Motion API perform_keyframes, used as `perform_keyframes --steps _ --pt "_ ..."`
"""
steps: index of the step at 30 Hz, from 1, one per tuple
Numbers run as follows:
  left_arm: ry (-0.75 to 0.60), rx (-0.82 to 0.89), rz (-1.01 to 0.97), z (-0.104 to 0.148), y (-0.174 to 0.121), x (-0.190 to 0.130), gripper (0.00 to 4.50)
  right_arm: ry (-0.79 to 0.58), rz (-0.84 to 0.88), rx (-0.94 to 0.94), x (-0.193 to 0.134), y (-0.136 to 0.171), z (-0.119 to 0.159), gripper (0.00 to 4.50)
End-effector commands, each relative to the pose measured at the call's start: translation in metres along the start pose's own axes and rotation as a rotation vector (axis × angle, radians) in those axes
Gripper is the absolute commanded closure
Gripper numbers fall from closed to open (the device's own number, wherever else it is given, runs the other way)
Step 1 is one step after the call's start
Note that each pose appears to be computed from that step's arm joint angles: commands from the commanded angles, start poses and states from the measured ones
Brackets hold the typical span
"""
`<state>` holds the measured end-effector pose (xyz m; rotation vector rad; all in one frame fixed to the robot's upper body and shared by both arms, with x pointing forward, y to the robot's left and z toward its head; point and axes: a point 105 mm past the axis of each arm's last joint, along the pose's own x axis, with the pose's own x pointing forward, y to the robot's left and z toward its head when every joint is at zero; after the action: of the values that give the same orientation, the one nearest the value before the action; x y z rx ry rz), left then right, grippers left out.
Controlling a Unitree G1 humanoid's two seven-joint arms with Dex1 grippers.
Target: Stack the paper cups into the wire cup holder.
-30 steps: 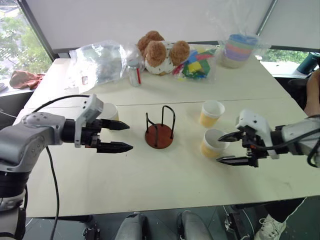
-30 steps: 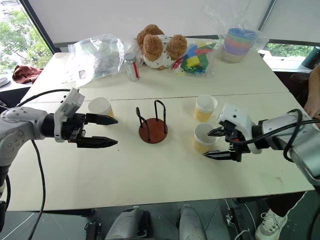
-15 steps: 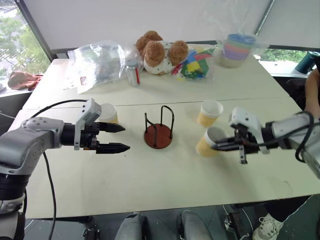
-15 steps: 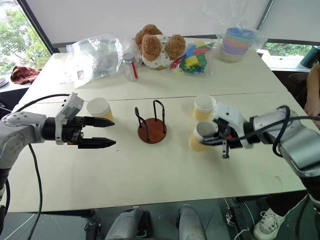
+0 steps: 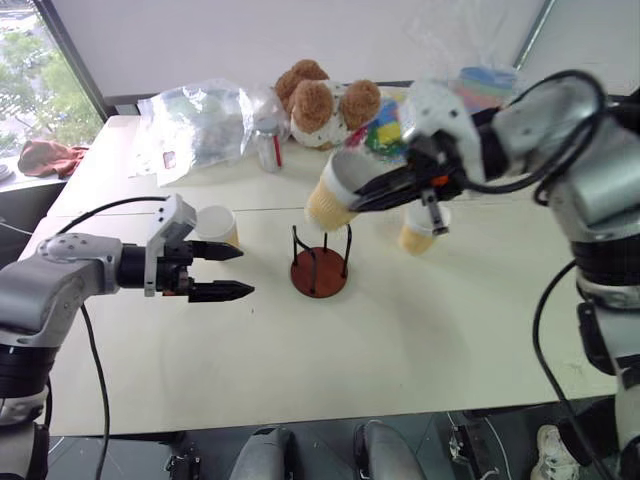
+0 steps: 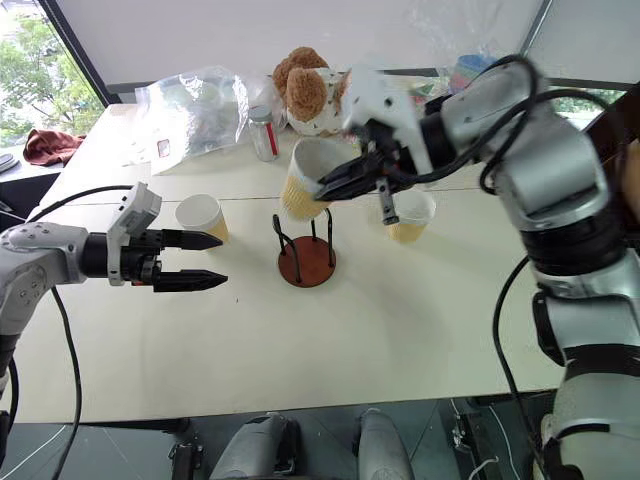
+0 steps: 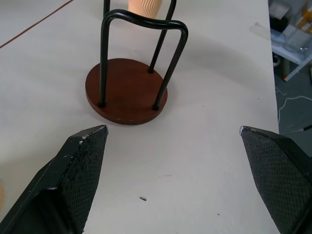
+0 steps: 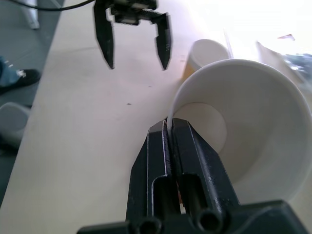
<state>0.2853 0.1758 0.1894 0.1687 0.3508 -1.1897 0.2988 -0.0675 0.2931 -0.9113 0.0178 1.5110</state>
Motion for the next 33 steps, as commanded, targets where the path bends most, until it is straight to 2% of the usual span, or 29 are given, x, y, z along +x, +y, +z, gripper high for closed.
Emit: perform_keyframes --steps 1,5,17,20,24,27,29,33 --pt "-0.043 0.044 0.015 0.011 -0.004 -0.003 0.00 0.023 -0.010 -0.059 -0.003 -0.010 0.000 4.45" --pt "-0.054 0.015 0.032 0.003 -0.006 -0.003 0.00 0.053 0.010 -0.078 0.006 -0.017 -0.008 4.45" --pt "-0.080 -0.009 0.043 -0.003 -0.010 0.003 0.00 0.106 0.149 -0.093 0.022 -0.013 -0.016 4.45" --pt "-0.086 -0.008 0.046 -0.002 -0.009 0.004 0.00 0.112 0.150 -0.102 0.024 -0.014 -0.017 3.57" --pt "-0.089 -0.006 0.048 -0.001 -0.008 0.004 0.00 0.108 0.118 -0.112 0.023 -0.018 -0.015 1.57" --pt "-0.090 -0.001 0.047 0.000 -0.008 0.004 0.00 0.100 0.078 -0.113 0.018 -0.022 -0.012 1.57" --pt "-0.098 0.008 0.042 0.004 -0.009 0.003 0.00 0.118 -0.013 -0.090 -0.002 -0.029 -0.016 1.57" --pt "-0.133 0.032 0.016 0.021 -0.012 -0.003 0.00 0.237 -0.191 0.022 -0.051 -0.032 -0.050 1.57"
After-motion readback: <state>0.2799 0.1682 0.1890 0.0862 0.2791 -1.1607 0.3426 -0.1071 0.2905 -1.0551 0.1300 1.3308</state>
